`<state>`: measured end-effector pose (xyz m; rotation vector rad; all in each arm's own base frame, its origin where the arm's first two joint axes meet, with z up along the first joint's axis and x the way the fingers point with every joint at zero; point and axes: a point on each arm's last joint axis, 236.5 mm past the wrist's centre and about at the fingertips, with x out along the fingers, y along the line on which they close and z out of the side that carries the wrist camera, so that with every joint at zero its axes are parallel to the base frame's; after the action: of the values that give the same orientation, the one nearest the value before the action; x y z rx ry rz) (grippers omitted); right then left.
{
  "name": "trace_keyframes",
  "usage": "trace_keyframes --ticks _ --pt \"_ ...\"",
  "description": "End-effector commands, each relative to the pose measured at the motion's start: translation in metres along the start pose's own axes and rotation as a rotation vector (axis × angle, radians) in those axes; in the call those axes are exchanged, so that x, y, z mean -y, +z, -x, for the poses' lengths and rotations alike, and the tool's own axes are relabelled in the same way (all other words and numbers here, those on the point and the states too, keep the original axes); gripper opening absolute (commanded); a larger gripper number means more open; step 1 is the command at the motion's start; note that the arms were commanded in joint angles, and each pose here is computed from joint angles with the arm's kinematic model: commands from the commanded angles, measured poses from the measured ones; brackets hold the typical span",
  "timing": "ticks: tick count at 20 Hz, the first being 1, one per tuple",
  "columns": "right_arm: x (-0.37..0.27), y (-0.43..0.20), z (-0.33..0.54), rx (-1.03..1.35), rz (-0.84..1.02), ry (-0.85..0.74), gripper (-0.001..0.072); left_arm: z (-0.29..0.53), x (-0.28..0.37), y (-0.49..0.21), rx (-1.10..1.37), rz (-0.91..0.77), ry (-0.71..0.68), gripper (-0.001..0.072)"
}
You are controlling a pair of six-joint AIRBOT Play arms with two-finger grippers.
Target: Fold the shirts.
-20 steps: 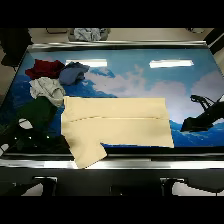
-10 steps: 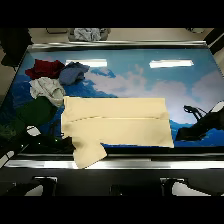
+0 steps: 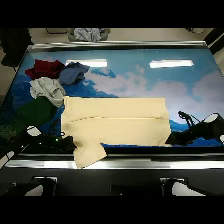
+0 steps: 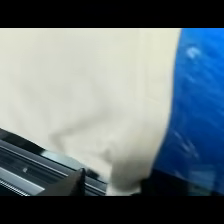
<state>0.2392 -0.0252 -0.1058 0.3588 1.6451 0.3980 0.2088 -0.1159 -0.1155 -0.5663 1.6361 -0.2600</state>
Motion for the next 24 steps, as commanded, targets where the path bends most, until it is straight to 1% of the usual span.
trace_keyframes --ticks 1,2,3,6,9,11,15,18,20,22,24 --pt "0.010 0.005 -0.012 0.044 -0.050 -0.031 0.0317 0.000 -0.005 0.004 0.016 -0.026 0.020 0.0025" --pt "0.008 0.002 -0.013 0.033 -0.060 -0.023 0.0095 0.000 -0.005 0.004 0.018 -0.029 0.021 0.0024" --pt "0.007 0.001 -0.013 0.028 -0.060 -0.019 0.0034 0.000 -0.006 0.006 0.024 -0.032 0.026 0.0023" --pt "0.003 0.005 -0.004 0.043 0.009 -0.020 0.0033 0.014 0.001 0.015 0.049 -0.089 0.017 0.0021" --pt "-0.006 0.027 0.027 0.138 0.109 -0.047 0.0031 0.064 0.022 0.036 0.152 -0.209 0.023 0.0020" --pt "-0.017 0.051 0.050 0.228 0.139 -0.042 0.0030 0.102 0.034 0.057 0.251 -0.230 0.040 0.0016" --pt "-0.034 0.130 0.087 0.356 0.263 -0.176 0.0030 0.139 0.058 0.112 0.343 -0.272 0.038 0.0016" --pt "-0.042 0.194 0.102 0.417 0.287 -0.249 0.0030 0.146 0.066 0.164 0.346 -0.279 0.036 0.0017" --pt "-0.042 0.226 0.097 0.425 0.270 -0.236 0.0031 0.139 0.066 0.199 0.323 -0.274 0.034 0.0018" --pt "-0.047 0.247 0.086 0.420 0.249 -0.188 0.0031 0.129 0.064 0.222 0.283 -0.275 0.031 0.0018" --pt "-0.042 0.259 0.073 0.415 0.226 -0.173 0.0032 0.118 0.060 0.240 0.242 -0.276 0.027 0.0019"
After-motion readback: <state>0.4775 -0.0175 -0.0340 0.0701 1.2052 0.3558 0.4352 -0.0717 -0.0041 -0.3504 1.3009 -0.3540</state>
